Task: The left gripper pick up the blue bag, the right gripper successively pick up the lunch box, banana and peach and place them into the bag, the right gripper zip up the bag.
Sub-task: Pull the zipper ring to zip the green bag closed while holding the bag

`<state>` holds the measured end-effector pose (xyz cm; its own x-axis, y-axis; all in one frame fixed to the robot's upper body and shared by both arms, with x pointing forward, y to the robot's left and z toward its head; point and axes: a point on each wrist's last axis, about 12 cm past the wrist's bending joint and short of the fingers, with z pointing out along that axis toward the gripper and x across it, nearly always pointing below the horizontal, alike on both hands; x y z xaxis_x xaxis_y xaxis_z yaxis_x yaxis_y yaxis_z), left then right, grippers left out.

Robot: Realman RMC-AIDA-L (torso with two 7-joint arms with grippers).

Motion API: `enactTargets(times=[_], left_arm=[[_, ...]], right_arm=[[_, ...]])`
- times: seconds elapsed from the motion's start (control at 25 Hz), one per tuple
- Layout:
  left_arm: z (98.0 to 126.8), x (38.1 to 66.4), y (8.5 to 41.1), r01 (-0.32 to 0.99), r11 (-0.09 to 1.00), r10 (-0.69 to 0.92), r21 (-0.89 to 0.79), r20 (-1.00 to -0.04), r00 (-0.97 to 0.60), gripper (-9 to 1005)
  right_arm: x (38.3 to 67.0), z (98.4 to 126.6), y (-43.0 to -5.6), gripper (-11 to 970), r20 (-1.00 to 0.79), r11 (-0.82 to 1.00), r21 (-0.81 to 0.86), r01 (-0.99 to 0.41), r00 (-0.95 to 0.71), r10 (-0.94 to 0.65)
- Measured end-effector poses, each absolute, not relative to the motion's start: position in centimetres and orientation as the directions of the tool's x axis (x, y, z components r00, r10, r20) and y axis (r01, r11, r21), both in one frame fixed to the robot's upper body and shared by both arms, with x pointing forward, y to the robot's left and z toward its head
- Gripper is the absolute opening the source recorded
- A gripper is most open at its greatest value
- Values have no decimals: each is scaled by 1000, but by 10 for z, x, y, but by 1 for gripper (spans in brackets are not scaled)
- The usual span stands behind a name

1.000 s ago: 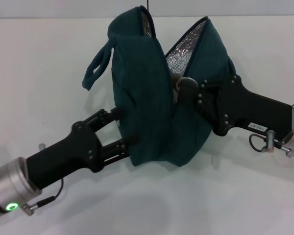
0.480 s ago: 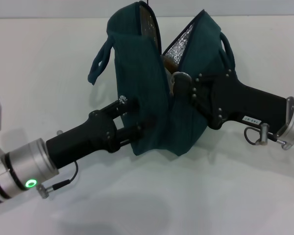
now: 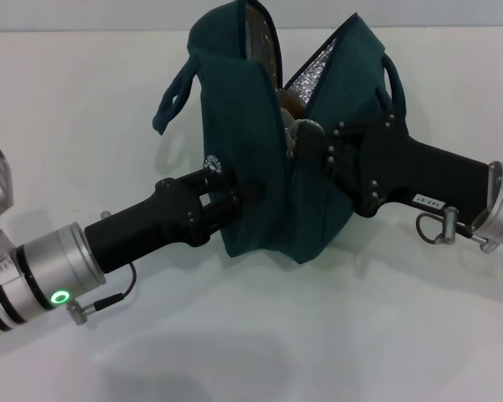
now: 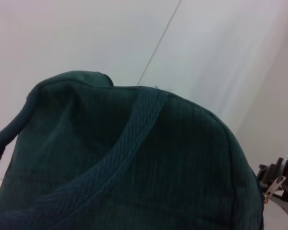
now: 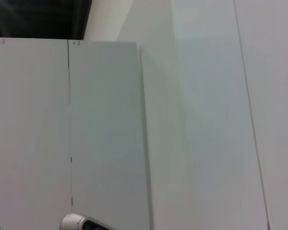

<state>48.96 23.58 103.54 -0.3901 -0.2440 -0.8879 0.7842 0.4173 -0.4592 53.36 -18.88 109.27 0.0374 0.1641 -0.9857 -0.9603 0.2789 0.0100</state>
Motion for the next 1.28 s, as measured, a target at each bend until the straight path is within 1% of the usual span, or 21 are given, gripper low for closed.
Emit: enactTargets(times=[0.16, 0.6, 0.72, 0.92, 1.12, 1.28], left_arm=[[1036, 491, 235, 797, 417, -231, -438, -898, -373, 421], [1038, 493, 231, 820, 388, -193, -421, -907, -375, 350], [1038, 494, 230, 830, 379, -172, -411, -912, -373, 287], [1037, 492, 229, 836, 364, -152, -411, -912, -382, 218], [1037, 490, 230, 840, 352, -146, -413, -911, -386, 170], [1038, 484, 228, 869, 288, -91, -403, -915, -394, 116]], right_arm=[[534, 1093, -189, 51, -985, 286, 12, -958, 38, 170], [536, 1097, -190, 55, -978, 304, 26, -952, 39, 207], [538, 1100, -189, 56, -974, 308, 23, -951, 48, 220], [540, 1104, -191, 58, -966, 330, 31, -943, 57, 252], [544, 1106, -193, 60, -958, 354, 71, -933, 34, 283], [546, 1105, -195, 61, -959, 367, 84, -926, 26, 284]])
